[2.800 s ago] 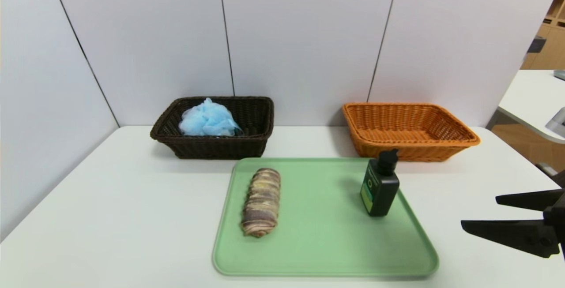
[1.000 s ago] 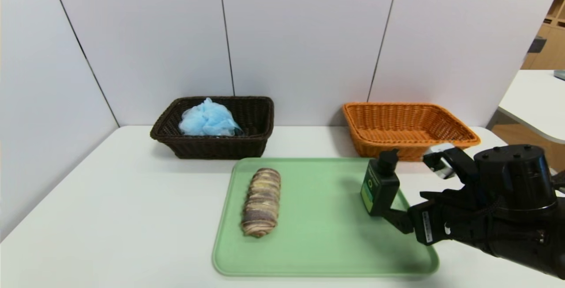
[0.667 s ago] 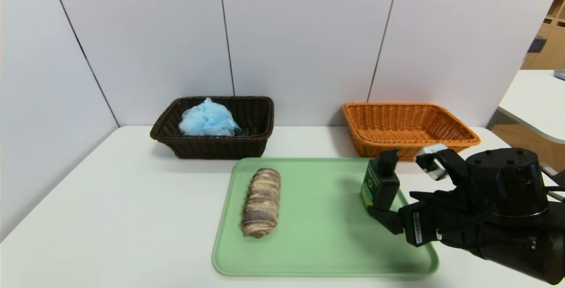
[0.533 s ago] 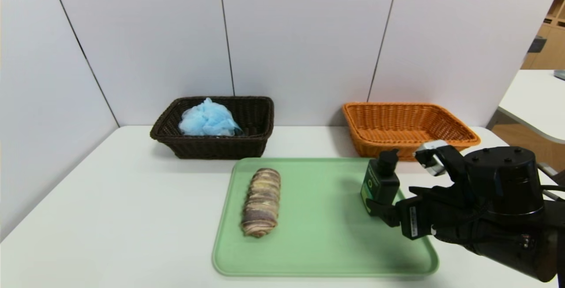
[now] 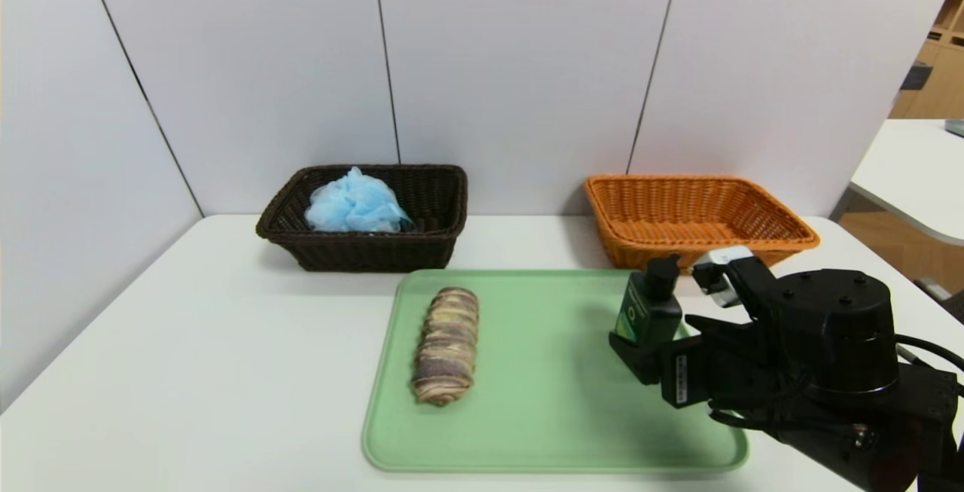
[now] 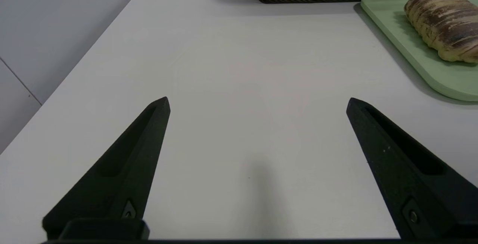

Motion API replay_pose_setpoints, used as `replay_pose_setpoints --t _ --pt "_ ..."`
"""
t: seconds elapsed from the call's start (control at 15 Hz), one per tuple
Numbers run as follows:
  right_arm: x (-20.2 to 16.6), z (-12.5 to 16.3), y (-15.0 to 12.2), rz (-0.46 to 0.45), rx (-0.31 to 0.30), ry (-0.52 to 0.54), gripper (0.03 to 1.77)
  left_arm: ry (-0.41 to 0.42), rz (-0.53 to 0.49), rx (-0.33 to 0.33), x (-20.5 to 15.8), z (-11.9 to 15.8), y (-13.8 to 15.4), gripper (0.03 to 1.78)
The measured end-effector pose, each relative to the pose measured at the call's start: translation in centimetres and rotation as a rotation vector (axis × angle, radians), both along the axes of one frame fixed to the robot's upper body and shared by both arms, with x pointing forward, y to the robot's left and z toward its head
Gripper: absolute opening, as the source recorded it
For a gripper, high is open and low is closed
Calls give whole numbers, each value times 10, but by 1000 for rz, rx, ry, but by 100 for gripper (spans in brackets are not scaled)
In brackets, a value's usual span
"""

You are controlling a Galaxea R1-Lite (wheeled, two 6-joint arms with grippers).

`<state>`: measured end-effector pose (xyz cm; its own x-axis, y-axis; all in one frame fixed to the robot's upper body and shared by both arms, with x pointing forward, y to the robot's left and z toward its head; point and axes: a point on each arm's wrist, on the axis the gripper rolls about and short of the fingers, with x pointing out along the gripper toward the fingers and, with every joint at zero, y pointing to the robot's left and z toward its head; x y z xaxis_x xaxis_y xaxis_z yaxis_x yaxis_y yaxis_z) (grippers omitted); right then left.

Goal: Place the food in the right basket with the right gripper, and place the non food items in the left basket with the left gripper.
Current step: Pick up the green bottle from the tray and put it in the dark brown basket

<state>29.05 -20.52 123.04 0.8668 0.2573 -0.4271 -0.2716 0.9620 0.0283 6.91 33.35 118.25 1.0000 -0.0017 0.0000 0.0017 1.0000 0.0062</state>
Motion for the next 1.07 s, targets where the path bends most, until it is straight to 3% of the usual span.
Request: replay_pose_setpoints --t 0.2,1.07 --pt "-5 -6 3 -20 -9 3 170 0 0 -1 0 0 0 169" --pt "-9 -18 10 7 65 -112 170 0 0 0 0 0 0 169"
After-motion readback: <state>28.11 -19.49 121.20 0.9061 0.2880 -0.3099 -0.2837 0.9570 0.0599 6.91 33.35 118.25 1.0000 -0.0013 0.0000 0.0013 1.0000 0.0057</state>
